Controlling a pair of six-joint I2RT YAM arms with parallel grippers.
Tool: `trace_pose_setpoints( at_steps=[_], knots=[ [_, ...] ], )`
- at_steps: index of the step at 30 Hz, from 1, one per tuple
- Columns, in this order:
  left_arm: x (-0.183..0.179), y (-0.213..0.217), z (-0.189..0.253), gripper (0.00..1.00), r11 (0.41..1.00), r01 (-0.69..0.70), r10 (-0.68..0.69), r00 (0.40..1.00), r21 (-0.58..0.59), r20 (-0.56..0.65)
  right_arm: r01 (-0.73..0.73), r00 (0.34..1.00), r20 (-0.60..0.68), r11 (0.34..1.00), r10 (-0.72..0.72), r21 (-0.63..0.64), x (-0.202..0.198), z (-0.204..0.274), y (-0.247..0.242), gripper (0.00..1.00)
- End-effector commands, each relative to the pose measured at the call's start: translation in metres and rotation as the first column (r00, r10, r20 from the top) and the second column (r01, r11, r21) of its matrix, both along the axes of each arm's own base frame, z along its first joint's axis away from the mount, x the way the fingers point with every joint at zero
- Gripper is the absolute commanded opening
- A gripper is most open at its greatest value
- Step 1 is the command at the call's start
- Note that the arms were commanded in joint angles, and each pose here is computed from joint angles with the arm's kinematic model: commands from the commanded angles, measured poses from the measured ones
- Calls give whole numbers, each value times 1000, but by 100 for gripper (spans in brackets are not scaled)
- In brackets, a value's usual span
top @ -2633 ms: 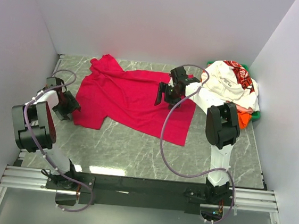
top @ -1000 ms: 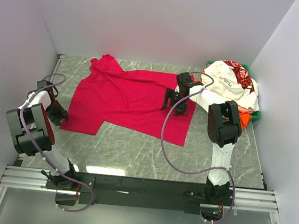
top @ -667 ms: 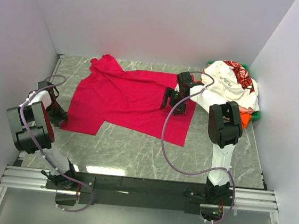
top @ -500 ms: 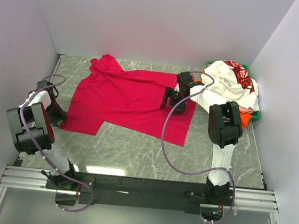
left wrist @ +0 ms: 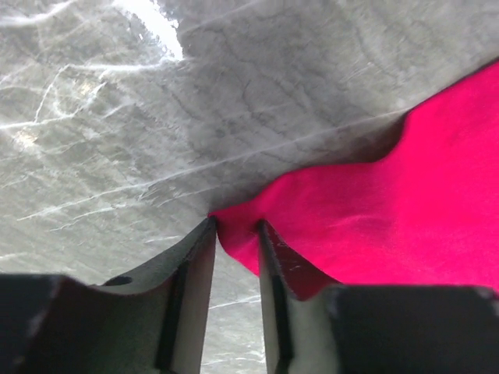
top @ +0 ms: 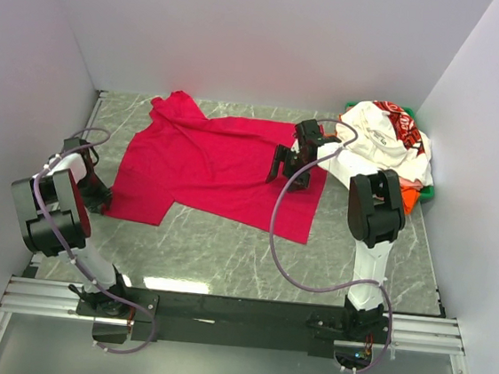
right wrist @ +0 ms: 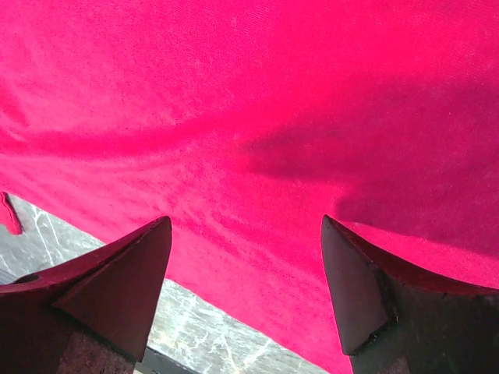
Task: Fold and stack the t-shirts
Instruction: Fold the tshirt
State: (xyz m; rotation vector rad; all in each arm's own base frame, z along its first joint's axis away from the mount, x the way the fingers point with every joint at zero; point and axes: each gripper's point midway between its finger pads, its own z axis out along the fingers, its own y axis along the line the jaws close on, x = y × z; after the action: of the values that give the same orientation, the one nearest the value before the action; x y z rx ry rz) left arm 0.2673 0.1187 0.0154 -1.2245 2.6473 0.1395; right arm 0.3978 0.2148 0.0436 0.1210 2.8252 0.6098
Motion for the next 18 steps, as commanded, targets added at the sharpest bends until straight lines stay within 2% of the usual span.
trace_pose_setpoints(
  at_steps=[1, 7, 8, 15, 18],
  knots=[
    [7, 3, -12, 33, 1000, -13, 13, 1000, -1, 6, -13, 997, 81, 1000, 10, 28, 4, 32, 2, 84],
    [4, 1, -18, 9, 1000, 3, -3, 1000, -11, 1, 0, 993, 120, 1000, -3, 26, 0, 46, -3, 84],
    [5, 0, -17, 2, 1000, 7, -7, 1000, -13, 7, 0, 992, 126, 1000, -3, 28, -1, 48, -3, 84],
    [7, -3, -4, 1, 999, 37, -36, 998, -17, 49, 24, 995, 99, 1000, -23, -12, -43, 45, -24, 84],
    [8, -5, 4, 1, 998, 59, -58, 995, -11, 83, 47, 997, 58, 996, -43, -75, -80, 25, -46, 84]
  ],
)
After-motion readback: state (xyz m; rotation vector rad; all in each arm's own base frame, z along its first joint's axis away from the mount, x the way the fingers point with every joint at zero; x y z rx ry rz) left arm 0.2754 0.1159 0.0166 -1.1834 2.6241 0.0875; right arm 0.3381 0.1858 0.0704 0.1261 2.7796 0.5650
